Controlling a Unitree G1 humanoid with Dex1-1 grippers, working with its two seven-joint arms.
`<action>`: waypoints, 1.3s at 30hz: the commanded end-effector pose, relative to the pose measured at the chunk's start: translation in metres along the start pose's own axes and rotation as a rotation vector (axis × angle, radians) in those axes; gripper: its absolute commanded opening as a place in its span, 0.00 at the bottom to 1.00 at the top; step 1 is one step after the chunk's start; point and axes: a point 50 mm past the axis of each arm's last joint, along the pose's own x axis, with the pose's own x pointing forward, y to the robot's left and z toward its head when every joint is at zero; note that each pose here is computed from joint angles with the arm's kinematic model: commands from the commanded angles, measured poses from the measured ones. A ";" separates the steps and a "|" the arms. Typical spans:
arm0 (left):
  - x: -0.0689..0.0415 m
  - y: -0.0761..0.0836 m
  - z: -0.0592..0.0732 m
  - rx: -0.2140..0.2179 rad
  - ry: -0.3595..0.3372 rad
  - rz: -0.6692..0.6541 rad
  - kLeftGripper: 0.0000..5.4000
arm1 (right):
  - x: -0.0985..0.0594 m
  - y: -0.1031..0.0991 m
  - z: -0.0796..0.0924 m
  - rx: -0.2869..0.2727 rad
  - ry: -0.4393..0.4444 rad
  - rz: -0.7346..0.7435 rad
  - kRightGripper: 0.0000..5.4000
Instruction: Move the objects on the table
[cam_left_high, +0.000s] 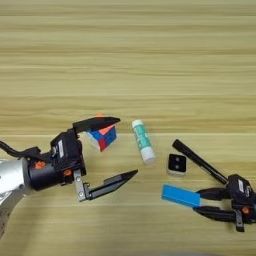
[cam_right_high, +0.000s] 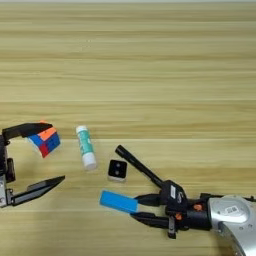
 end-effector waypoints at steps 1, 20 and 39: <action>0.000 0.004 0.003 0.032 0.013 -0.013 1.00 | 0.001 -0.002 0.003 -0.018 0.005 -0.003 0.39; 0.001 0.005 0.002 0.037 0.000 -0.006 1.00 | 0.000 -0.006 0.027 -0.005 -0.134 0.004 0.76; 0.001 0.008 0.001 0.040 0.004 0.003 1.00 | 0.001 -0.011 0.055 -0.054 -0.238 -0.047 1.00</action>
